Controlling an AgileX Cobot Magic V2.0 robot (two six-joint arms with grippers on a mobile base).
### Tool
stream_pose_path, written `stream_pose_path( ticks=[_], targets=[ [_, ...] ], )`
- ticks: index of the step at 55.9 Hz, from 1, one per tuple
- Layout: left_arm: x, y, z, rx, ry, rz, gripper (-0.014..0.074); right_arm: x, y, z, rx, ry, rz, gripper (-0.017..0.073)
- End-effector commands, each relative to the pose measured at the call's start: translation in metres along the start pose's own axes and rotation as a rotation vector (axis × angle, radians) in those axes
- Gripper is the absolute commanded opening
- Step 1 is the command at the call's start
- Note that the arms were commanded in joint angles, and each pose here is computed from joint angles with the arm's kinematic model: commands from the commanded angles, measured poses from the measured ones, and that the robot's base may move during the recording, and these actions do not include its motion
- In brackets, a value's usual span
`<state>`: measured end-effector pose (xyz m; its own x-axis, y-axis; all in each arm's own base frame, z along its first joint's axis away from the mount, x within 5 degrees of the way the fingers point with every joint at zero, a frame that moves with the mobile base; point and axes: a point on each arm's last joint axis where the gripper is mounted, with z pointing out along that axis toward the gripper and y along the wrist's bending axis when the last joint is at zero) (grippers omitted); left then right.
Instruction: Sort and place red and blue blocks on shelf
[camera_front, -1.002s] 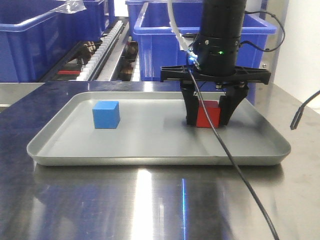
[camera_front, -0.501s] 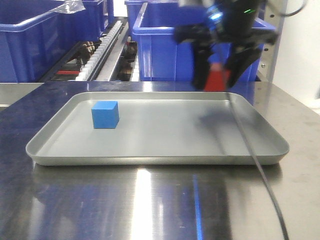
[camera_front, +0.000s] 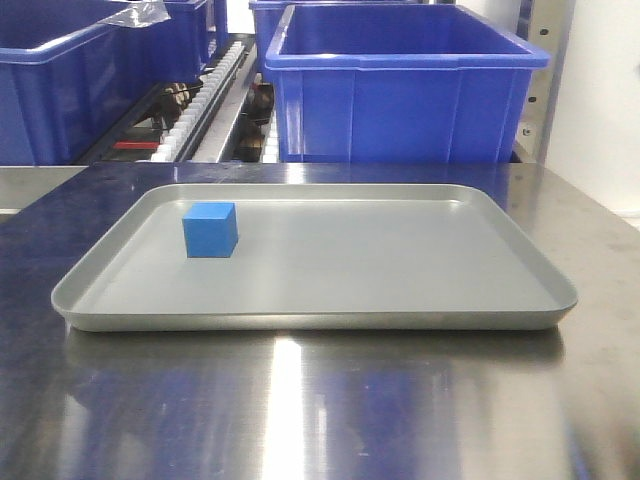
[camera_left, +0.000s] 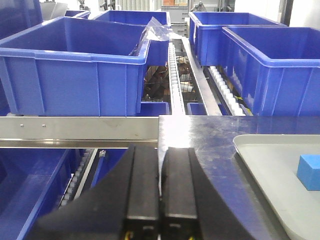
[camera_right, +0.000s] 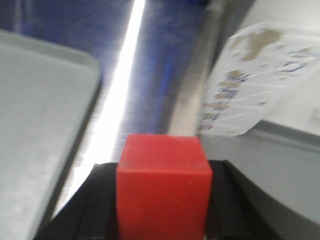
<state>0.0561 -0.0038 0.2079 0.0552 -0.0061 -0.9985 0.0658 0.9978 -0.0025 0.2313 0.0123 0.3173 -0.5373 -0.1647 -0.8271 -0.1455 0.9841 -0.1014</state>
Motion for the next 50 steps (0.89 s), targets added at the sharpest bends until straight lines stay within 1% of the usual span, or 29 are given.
stream_pose_path(
  ticks=[1,4,13,22,26,32,34,40,45,50],
  targets=[
    [0.000,0.001,-0.001,-0.011,-0.081,-0.009,0.0080,0.004,-0.010,-0.036,0.087,-0.219,0.019,0.0374],
    [0.000,0.001,-0.001,-0.011,-0.081,-0.009,0.0080,0.016,-0.009,-0.053,0.114,-0.284,0.024,0.0374],
    [0.000,0.001,-0.001,-0.011,-0.081,-0.009,0.0080,0.056,0.001,-0.097,0.153,-0.476,0.016,0.0374],
    [0.000,0.001,-0.001,-0.011,-0.081,-0.009,0.0080,0.086,0.009,-0.125,0.172,-0.605,0.011,0.0374],
    [0.000,0.001,-0.001,-0.011,-0.081,-0.009,0.0080,0.093,0.011,-0.130,0.173,-0.633,0.018,0.0374],
    [0.000,0.001,-0.001,-0.011,-0.081,-0.009,0.0080,0.095,0.011,-0.129,0.163,-0.615,0.034,0.0374],
    [0.000,0.001,-0.001,-0.011,-0.081,-0.009,0.0080,0.096,0.011,-0.128,0.159,-0.611,0.044,0.0374],
    [0.000,0.001,-0.001,-0.011,-0.081,-0.009,0.0080,0.098,0.011,-0.126,0.145,-0.611,0.101,0.0374],
    [0.000,0.001,-0.001,-0.011,-0.081,-0.009,0.0080,0.099,0.011,-0.126,0.146,-0.610,0.119,0.0374],
    [0.000,0.001,-0.001,-0.011,-0.081,-0.009,0.0080,0.098,0.010,-0.126,0.140,-0.618,0.149,0.0374]
  ],
)
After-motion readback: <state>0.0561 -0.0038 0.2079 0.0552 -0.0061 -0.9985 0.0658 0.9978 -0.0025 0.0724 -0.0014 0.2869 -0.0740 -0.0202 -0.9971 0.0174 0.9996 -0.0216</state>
